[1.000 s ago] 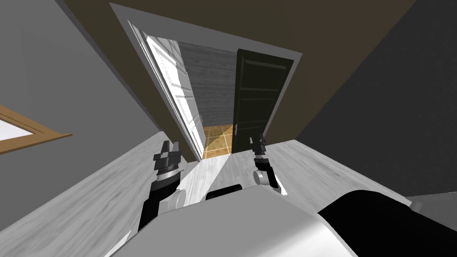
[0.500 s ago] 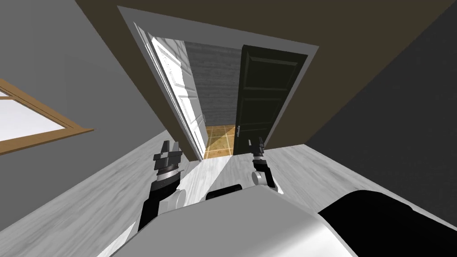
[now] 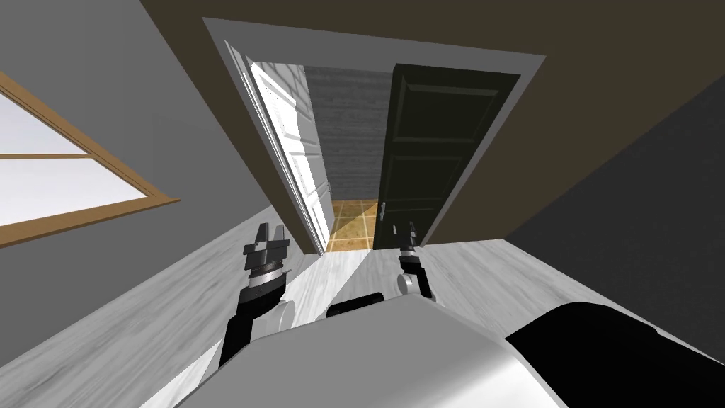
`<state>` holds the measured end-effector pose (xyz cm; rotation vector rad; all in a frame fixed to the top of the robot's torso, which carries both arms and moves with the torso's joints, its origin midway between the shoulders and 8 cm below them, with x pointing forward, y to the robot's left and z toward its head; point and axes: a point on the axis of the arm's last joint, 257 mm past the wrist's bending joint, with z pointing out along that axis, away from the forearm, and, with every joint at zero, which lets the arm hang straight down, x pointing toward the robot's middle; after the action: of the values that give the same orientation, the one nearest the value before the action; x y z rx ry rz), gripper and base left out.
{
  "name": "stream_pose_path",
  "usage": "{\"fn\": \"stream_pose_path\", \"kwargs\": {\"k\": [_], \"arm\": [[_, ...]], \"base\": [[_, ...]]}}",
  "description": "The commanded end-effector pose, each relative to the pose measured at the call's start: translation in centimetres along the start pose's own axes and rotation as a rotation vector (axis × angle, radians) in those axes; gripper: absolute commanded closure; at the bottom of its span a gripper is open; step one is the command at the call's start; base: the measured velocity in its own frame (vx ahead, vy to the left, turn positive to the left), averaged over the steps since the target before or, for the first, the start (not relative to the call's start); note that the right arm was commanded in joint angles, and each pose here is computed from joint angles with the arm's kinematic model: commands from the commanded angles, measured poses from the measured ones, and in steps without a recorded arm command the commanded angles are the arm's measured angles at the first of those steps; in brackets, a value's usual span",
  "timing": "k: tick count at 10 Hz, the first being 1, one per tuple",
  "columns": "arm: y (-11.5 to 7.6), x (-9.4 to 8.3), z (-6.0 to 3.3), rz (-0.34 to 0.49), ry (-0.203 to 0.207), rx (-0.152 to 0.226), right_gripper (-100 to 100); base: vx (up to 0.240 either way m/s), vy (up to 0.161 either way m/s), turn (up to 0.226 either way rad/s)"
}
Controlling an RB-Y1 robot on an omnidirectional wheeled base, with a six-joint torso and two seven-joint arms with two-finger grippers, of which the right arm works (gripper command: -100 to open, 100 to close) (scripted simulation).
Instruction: Push the door open
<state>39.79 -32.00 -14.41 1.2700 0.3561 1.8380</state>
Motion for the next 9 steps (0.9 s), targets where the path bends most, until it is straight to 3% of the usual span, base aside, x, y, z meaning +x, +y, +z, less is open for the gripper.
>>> {"fn": "stream_pose_path", "kwargs": {"k": [1, 9], "arm": [[-0.7, -1.1, -0.30, 0.046, -0.023, 0.003, -100], [-4.3, -6.2, -2.81, 0.249, -0.153, 0.006, -100]], "base": [[0.076, -0.086, 0.188], [0.062, -0.098, 0.160]]}}
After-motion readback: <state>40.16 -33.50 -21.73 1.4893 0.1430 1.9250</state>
